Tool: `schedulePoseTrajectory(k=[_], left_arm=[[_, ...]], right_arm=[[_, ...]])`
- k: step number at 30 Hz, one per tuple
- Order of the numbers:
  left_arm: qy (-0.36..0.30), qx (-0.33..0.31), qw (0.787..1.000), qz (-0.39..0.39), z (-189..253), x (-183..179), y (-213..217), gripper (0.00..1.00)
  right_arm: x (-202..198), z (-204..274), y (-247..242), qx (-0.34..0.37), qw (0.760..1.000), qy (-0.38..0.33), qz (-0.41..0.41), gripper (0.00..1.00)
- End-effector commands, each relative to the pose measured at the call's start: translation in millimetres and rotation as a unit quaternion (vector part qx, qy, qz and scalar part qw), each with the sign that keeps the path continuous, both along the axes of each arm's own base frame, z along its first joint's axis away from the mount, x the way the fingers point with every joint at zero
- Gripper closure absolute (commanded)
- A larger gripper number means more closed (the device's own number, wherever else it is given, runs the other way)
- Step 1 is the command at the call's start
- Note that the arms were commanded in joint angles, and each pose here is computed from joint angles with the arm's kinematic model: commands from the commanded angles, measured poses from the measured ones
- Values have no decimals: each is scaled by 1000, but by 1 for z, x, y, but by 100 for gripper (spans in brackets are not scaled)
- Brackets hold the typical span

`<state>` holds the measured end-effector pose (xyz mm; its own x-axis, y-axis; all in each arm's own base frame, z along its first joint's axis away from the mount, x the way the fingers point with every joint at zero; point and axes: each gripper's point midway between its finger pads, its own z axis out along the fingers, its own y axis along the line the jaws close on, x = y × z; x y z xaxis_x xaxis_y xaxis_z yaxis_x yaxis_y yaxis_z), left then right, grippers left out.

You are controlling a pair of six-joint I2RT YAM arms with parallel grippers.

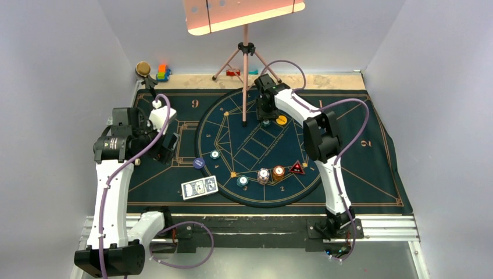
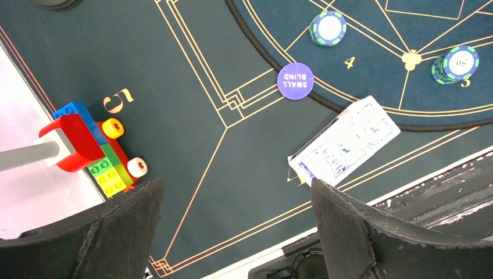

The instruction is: Distribute texas hold em gaming equipment

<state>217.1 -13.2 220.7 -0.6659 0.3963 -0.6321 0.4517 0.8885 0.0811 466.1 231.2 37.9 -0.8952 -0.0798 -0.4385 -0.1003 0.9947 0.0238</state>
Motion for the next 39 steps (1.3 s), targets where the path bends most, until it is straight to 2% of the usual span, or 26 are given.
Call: schedulePoseTrajectory(k=[1, 5, 7, 14, 17, 20, 26, 31, 34, 39], left_arm=[[-17, -2, 1000, -5, 7, 5, -1, 0], [-15, -2, 1000, -4, 7, 5, -1, 0], [-16, -3, 1000, -4, 7, 5, -1, 0], [-17, -5, 1000, -5, 8, 3, -2, 0], [-17, -7, 1000, -9, 9, 1, -3, 0], [-16, -7, 1000, -8, 9, 2, -3, 0], [-17, -10, 1000, -8, 9, 2, -4, 0], [-17, -5, 1000, -7, 9, 0, -3, 0], [-17, -1, 1000, -7, 8, -1, -2, 0], [-19, 1, 1000, -7, 9, -2, -1, 0]], right_arm=[[9, 1, -6, -8, 1000, -9, -13, 53], [8, 4, -4, -1, 1000, -11, -13, 31], [8, 12, -5, 0, 1000, -19, -14, 26], [-4, 74, 8, 20, 997, -72, 6, 21], [-27, 98, 20, 25, 996, -86, 27, 18], [-67, 113, 46, 37, 993, -94, 68, 15], [-164, 93, 101, 57, 982, -46, 174, 12], [-236, 55, 130, 35, 968, 7, 248, 11], [-257, 34, 131, 20, 965, 27, 259, 10], [-263, 18, 122, 2, 968, 37, 250, 5]])
